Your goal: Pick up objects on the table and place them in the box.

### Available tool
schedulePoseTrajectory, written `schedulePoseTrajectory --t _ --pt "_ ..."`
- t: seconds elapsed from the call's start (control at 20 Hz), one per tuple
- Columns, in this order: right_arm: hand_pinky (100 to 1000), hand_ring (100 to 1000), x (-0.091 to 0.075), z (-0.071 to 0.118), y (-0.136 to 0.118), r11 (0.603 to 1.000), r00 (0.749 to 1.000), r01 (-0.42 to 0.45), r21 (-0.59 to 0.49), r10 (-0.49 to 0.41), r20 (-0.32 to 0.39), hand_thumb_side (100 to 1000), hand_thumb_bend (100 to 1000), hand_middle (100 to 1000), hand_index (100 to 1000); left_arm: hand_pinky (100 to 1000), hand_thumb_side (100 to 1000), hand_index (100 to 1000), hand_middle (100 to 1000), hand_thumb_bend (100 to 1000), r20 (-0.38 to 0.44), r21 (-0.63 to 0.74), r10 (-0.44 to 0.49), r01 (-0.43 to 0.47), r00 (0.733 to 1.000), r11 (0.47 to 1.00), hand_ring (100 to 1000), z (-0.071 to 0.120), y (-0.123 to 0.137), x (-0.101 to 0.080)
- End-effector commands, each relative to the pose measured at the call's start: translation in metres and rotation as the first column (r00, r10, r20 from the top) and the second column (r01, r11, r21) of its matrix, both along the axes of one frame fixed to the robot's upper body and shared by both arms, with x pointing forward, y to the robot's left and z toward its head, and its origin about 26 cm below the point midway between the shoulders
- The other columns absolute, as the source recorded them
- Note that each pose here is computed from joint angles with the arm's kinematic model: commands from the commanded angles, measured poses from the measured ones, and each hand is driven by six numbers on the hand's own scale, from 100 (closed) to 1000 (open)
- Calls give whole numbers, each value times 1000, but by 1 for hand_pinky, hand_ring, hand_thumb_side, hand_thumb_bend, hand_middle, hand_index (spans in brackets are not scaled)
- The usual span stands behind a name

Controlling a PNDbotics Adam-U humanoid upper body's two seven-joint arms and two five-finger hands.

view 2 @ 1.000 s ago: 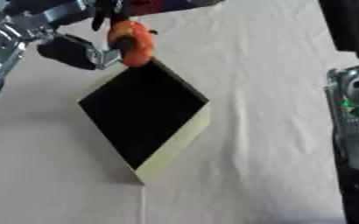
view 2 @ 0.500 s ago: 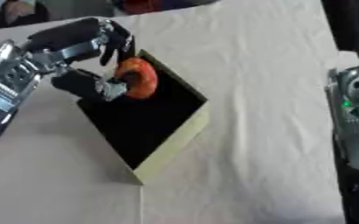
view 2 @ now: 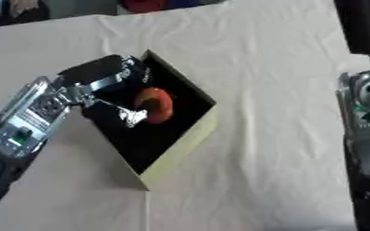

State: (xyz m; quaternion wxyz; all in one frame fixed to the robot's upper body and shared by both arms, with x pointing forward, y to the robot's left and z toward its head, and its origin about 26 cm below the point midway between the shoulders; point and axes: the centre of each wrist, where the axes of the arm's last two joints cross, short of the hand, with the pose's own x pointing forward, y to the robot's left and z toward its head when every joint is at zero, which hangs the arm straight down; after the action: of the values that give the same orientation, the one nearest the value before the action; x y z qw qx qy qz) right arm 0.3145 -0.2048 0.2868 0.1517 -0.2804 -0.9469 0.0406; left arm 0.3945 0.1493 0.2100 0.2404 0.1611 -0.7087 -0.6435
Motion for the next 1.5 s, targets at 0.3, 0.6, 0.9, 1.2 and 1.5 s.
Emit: schedulePoseTrajectory --t 0.3,0.6,0.9,1.2,1.5 --pt "691 818 -3 4 -1 1000 1000 -6 11 6 18 774 100 593 757 535 285 719 665 100 50 96 30 -35 998 995 667 -9 -3 15" --pt "691 818 -3 3 -1 1000 1000 -4 13 4 17 773 100 593 757 697 531 894 816 180 87 175 11 -26 996 984 827 -6 0 14" --pt "691 818 -3 2 -1 1000 1000 -1 16 1 15 773 100 594 757 681 563 877 798 121 133 109 6 -20 991 994 809 10 3 8" --pt "692 818 -3 1 -2 1000 1000 5 18 -5 15 772 100 595 756 630 552 835 755 100 153 -40 -15 21 988 999 756 41 6 -10" --pt "693 818 -3 -1 -2 1000 1000 13 17 -13 15 770 100 596 756 627 530 824 750 100 207 -174 -25 61 978 983 748 77 18 -40"
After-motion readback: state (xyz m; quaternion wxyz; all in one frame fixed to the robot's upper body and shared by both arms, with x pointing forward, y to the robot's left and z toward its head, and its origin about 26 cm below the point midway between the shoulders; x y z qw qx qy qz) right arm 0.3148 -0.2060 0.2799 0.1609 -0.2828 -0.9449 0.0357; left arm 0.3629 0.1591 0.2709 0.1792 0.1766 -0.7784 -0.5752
